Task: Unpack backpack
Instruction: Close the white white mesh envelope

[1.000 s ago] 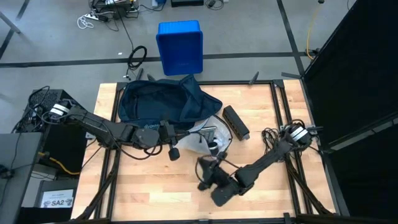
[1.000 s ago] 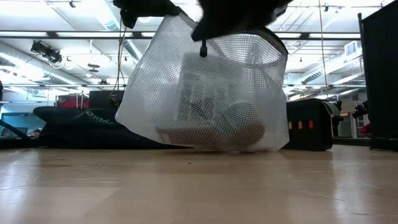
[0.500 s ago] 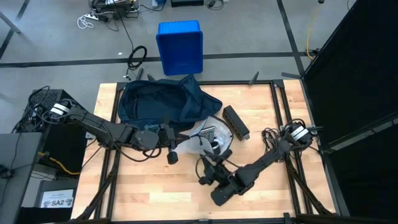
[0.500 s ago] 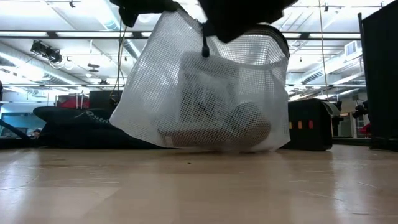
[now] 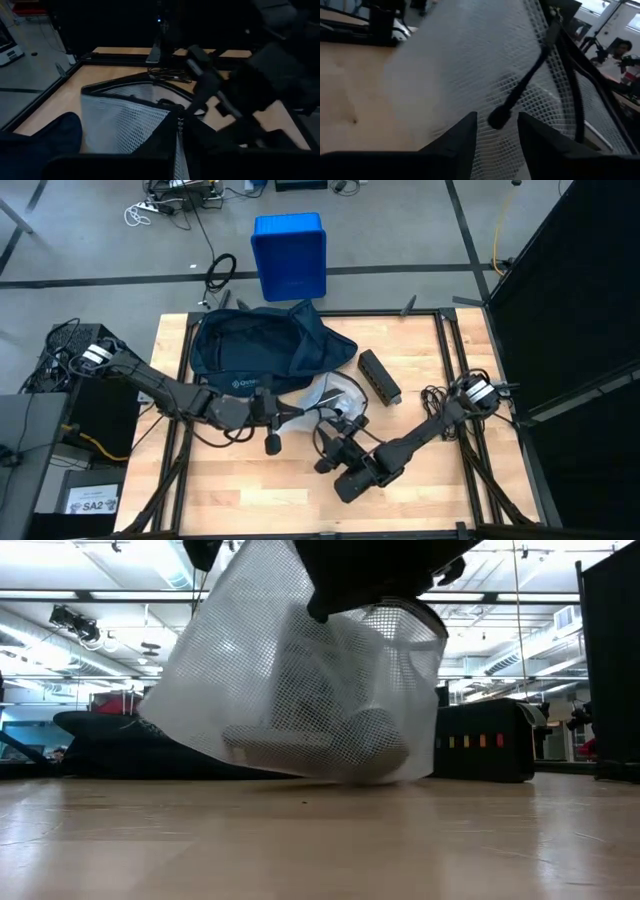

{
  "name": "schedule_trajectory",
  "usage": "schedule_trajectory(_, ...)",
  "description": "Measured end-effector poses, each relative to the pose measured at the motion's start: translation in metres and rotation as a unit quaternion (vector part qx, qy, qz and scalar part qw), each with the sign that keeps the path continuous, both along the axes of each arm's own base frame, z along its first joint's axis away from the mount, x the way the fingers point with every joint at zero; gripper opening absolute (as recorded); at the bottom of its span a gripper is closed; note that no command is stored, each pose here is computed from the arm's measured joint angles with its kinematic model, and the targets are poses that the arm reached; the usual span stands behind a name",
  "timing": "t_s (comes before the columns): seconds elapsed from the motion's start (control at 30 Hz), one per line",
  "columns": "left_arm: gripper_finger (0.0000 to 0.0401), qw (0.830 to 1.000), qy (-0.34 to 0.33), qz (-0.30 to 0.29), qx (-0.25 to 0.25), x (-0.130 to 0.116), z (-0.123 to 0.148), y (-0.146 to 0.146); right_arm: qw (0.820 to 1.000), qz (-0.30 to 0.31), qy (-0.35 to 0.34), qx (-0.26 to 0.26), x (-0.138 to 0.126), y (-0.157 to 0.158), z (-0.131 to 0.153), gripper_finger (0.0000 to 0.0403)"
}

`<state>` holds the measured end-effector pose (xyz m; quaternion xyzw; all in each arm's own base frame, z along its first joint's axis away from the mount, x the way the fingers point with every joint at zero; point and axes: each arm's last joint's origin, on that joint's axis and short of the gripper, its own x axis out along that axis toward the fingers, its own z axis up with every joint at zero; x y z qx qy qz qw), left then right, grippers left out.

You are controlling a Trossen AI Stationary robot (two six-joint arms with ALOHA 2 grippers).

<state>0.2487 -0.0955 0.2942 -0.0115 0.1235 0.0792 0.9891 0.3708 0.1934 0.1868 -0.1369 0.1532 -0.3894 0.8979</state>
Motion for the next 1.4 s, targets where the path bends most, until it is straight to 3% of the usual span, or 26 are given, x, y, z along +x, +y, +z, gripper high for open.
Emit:
schedule_trajectory(0.43, 0.0, 1.0, 0.004, -0.009, 0.004, -0.002, -0.001, -0.004, 0.997, 0.027, -0.008, 0.071, 0.019, -0.023, 0.002, 0.0084)
schedule_trajectory(0.7, 0.0, 1.0, 0.022, -0.012, 0.013, -0.003, -0.005, -0.006, 0.998, 0.048, 0.016, 0.048, 0.015, -0.014, 0.004, 0.0008)
schedule_trajectory(1.2, 0.0, 1.0, 0.02, -0.01, 0.012, -0.006, -0.002, -0.004, 0.994, 0.107, -0.003, 0.024, -0.059, 0.029, 0.082, 0.0001)
schedule_trajectory(1.4, 0.0, 0.999, -0.014, -0.033, 0.004, -0.023, 0.015, -0.011, 0.992, 0.119, -0.001, 0.038, -0.089, 0.03, 0.1, 0.0)
